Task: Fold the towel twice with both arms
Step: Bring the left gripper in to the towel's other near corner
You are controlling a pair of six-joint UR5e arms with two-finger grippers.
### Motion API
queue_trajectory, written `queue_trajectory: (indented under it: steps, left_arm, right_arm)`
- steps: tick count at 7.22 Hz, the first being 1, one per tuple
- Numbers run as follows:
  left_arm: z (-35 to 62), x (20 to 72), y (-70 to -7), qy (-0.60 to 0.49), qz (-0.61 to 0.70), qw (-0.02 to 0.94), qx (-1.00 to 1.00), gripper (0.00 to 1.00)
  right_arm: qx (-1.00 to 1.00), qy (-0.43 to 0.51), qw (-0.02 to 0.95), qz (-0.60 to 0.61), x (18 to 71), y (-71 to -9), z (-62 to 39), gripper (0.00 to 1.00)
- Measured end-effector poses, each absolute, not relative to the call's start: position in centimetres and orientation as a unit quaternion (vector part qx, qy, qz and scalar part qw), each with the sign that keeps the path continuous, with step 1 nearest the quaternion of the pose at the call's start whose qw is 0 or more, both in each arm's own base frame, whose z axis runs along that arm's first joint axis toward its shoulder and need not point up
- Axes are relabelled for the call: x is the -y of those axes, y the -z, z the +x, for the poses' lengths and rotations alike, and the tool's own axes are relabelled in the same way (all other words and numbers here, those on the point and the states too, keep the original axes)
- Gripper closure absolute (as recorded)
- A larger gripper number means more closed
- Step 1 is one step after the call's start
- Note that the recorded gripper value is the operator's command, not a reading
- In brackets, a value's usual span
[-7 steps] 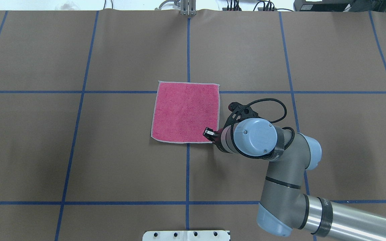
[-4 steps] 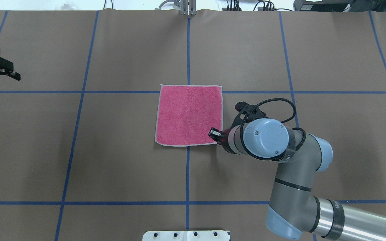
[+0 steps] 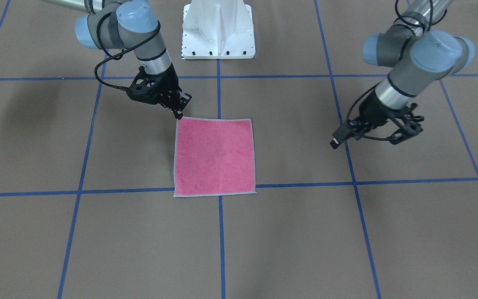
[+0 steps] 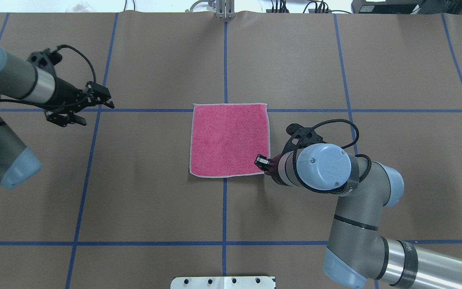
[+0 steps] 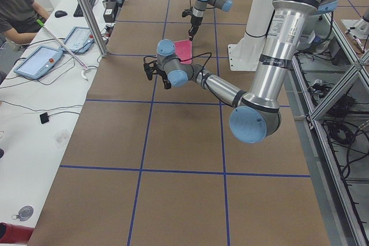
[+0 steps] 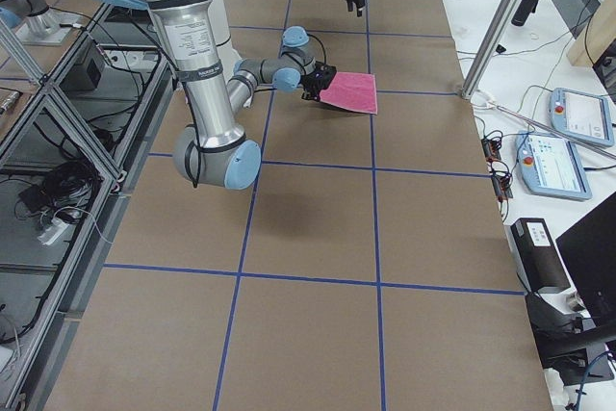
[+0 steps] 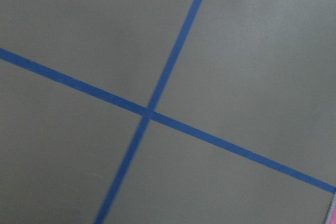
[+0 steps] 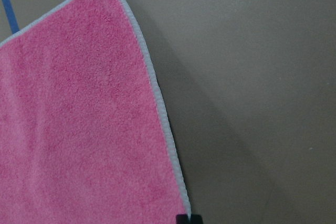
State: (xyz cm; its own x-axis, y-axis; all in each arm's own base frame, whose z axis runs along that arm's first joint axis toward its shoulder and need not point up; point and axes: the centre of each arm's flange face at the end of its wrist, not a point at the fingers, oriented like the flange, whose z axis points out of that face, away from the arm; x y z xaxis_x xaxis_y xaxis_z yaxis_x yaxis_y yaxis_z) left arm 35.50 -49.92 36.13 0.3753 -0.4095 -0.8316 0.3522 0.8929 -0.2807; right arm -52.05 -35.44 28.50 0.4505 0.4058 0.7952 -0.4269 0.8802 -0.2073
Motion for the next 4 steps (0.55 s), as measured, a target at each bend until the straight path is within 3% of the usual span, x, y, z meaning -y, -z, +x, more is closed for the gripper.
queue_trajectory:
  steps: [4]
  left_arm:
    - [46.8,43.6,-30.3,0.268,-0.034,0.808,-0.524,0.10]
  right_arm:
    - [0.463,-0.244,0.852,0.012,35.4,-28.5,-52.1,0.99]
